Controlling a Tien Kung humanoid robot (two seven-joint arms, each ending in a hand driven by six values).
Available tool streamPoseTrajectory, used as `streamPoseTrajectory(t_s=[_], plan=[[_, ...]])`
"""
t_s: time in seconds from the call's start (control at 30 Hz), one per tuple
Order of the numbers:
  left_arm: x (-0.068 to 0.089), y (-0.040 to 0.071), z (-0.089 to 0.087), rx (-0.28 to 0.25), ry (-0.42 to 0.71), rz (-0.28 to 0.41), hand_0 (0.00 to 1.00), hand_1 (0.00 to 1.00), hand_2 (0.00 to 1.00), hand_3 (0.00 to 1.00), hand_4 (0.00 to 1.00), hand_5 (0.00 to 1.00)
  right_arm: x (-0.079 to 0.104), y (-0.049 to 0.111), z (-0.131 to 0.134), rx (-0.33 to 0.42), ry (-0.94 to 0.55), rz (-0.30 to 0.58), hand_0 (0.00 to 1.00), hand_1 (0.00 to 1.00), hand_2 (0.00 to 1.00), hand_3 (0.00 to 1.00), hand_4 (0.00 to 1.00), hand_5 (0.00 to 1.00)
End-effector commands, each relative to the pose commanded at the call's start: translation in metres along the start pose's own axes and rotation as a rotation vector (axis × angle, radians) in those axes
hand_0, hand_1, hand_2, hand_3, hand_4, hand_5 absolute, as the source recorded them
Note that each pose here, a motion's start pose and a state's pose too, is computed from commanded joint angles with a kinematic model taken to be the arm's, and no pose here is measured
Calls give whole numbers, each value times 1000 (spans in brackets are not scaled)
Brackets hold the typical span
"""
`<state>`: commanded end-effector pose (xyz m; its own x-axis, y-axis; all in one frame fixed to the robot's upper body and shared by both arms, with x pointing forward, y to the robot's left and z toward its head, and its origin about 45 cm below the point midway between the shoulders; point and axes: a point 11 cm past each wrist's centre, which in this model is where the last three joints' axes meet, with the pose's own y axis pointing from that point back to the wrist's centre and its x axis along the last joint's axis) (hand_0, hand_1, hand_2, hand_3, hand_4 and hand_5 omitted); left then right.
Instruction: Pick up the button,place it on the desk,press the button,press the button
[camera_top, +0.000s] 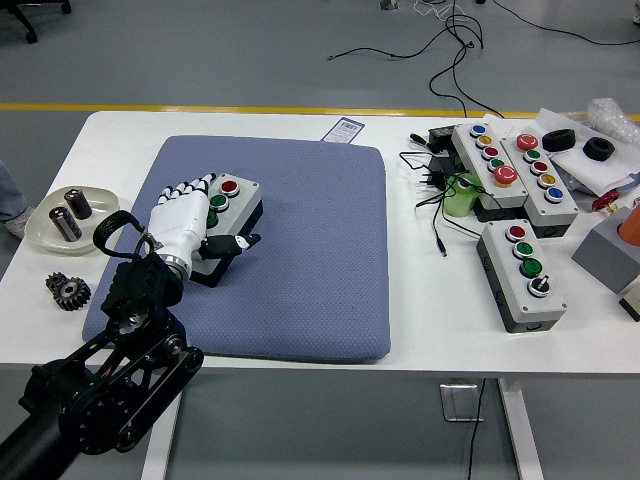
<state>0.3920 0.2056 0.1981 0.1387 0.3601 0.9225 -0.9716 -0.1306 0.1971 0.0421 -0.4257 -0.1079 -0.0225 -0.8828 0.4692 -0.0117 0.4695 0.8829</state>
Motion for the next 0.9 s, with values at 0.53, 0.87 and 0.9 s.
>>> streamPoseTrajectory(t_s=[0.53,0.87,0.9], plan=[[-3,-19,-3,64,1,-48,756,977,998,998,919,236,1,0,-3,5,-4,3,524,658,708,625,305,156],[-4,-24,-14,102,-19,-88,697,918,998,998,895,179,3,0,-3,6,-5,6,518,658,707,625,305,157],[-4,-25,-14,101,-22,-93,450,645,998,998,878,148,3,0,-3,6,-6,6,517,657,707,625,305,156]])
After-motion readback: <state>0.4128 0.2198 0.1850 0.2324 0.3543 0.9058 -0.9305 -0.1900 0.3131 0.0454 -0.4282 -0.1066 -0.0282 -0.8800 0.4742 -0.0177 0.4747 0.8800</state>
